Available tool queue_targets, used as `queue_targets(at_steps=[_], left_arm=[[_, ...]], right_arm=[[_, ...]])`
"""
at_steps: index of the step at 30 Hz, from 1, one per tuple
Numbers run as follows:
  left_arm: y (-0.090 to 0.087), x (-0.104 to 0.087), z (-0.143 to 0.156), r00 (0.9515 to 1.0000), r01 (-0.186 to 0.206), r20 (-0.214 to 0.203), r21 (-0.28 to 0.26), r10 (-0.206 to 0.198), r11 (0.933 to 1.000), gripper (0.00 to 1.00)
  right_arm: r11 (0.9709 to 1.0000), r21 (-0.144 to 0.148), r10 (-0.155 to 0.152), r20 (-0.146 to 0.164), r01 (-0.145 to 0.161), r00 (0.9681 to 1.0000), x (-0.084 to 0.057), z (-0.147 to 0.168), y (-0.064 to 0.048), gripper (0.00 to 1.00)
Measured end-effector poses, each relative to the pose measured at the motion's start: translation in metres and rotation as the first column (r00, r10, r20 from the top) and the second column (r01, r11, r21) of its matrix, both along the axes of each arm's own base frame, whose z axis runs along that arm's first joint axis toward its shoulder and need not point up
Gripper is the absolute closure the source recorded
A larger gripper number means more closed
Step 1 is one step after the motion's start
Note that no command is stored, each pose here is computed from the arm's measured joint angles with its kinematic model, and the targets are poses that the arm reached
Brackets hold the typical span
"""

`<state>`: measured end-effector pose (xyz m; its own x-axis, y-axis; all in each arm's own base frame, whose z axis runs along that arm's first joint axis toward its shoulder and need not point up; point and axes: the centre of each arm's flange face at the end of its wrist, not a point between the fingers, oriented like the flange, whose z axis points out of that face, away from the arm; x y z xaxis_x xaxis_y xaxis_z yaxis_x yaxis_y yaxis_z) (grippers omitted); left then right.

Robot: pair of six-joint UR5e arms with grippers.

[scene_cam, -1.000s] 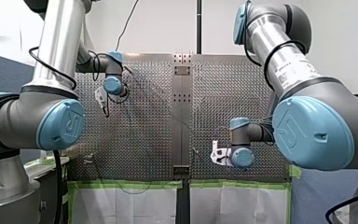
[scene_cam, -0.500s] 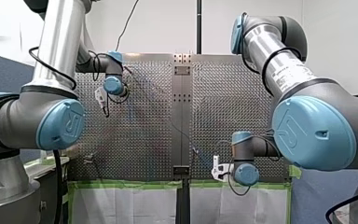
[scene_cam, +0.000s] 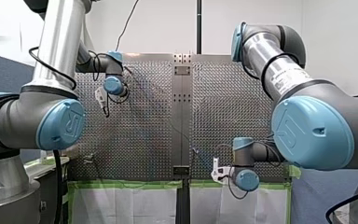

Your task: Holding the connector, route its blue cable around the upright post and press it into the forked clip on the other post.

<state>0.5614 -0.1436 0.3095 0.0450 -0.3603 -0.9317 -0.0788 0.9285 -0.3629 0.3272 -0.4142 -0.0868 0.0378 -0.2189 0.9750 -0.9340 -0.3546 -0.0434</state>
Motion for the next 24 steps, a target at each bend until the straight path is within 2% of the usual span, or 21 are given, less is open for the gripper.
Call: queue_targets(at_steps=[2,8,17,21,24], left_arm=[[0.000,0.000,0.000,1.0000,0.001,-0.001,0.000,-0.001,1.0000,0.03],[-0.003,-0.001,0.000,1.0000,0.005,-0.003,0.000,-0.005,1.0000,0.03],[-0.011,-0.005,-0.002,0.9996,0.019,-0.019,0.001,-0.019,0.9998,0.03],[-0.014,-0.007,-0.002,0.9994,0.024,-0.026,0.000,-0.024,0.9997,0.01],[-0.021,-0.010,-0.004,0.9981,0.046,-0.041,-0.013,-0.046,0.9989,0.01]], right_arm=[[1.0000,0.004,0.004,-0.004,-0.004,1.0000,0.002,-0.005,-0.004,1.00],[0.9998,-0.014,0.014,0.000,-0.014,0.9999,0.008,-0.007,-0.015,1.00],[0.9982,-0.033,0.051,0.013,-0.050,0.9986,0.012,-0.006,-0.017,1.00],[0.9979,-0.032,0.056,0.014,-0.056,0.9983,0.013,-0.007,-0.017,1.00],[0.9978,-0.031,0.059,0.013,-0.058,0.9982,0.014,-0.007,-0.017,1.00]])
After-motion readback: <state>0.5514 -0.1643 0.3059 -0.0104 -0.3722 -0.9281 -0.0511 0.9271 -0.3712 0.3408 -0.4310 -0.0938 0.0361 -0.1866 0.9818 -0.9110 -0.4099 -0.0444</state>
